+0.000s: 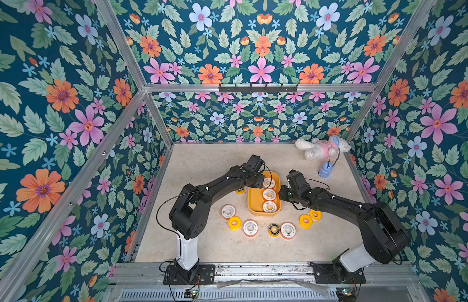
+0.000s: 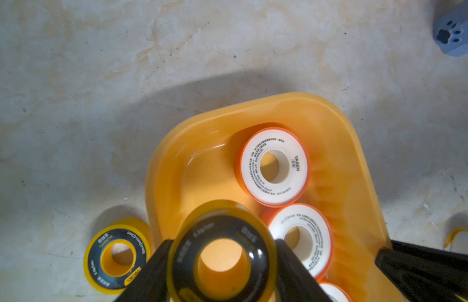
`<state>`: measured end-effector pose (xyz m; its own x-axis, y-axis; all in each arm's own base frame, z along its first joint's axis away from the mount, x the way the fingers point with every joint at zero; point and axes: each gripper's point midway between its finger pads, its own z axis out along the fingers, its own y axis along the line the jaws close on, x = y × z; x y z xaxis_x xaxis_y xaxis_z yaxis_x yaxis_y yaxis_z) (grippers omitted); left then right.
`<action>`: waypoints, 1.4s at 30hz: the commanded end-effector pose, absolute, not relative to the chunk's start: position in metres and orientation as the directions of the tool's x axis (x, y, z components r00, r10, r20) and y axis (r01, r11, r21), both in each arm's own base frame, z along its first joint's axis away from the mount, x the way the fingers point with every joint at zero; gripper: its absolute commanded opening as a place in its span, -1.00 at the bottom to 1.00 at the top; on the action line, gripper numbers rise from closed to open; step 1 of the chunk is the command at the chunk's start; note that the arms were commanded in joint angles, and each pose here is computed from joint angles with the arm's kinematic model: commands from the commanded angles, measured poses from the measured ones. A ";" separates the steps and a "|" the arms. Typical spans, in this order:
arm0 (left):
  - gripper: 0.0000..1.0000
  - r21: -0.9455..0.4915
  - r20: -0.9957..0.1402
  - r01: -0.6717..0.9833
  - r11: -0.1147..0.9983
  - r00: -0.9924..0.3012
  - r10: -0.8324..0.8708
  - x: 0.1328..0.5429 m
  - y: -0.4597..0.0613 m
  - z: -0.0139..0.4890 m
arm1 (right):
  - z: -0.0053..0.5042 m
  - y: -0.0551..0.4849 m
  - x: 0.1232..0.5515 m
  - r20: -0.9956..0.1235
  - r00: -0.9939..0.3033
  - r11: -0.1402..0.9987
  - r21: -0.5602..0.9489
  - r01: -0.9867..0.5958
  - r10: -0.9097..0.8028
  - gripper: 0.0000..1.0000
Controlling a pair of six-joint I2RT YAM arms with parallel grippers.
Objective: Put the sealing tape into the storage box
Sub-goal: Place the sealing tape in the storage box.
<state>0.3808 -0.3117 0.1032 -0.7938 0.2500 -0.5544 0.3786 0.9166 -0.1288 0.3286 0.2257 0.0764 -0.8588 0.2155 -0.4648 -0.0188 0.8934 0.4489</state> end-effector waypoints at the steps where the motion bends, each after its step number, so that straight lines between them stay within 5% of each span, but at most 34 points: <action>1: 0.00 -0.078 -0.537 0.380 0.922 -0.795 0.282 0.382 -0.307 0.095 | 0.074 0.225 0.329 -0.462 -0.861 0.897 0.442 -0.014 0.215 -0.72; 42: 0.04 0.094 -0.543 0.340 0.936 -0.770 0.335 0.414 -0.308 0.066 | 0.063 0.221 0.323 -0.444 -0.872 0.903 0.429 -0.006 0.205 -0.73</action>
<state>0.4121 -0.3159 0.0679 -0.7682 0.3284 -0.5495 0.3586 0.9318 0.0556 0.3315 0.2284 0.0749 -0.8514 0.2202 -0.4761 -0.0287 0.8867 0.4614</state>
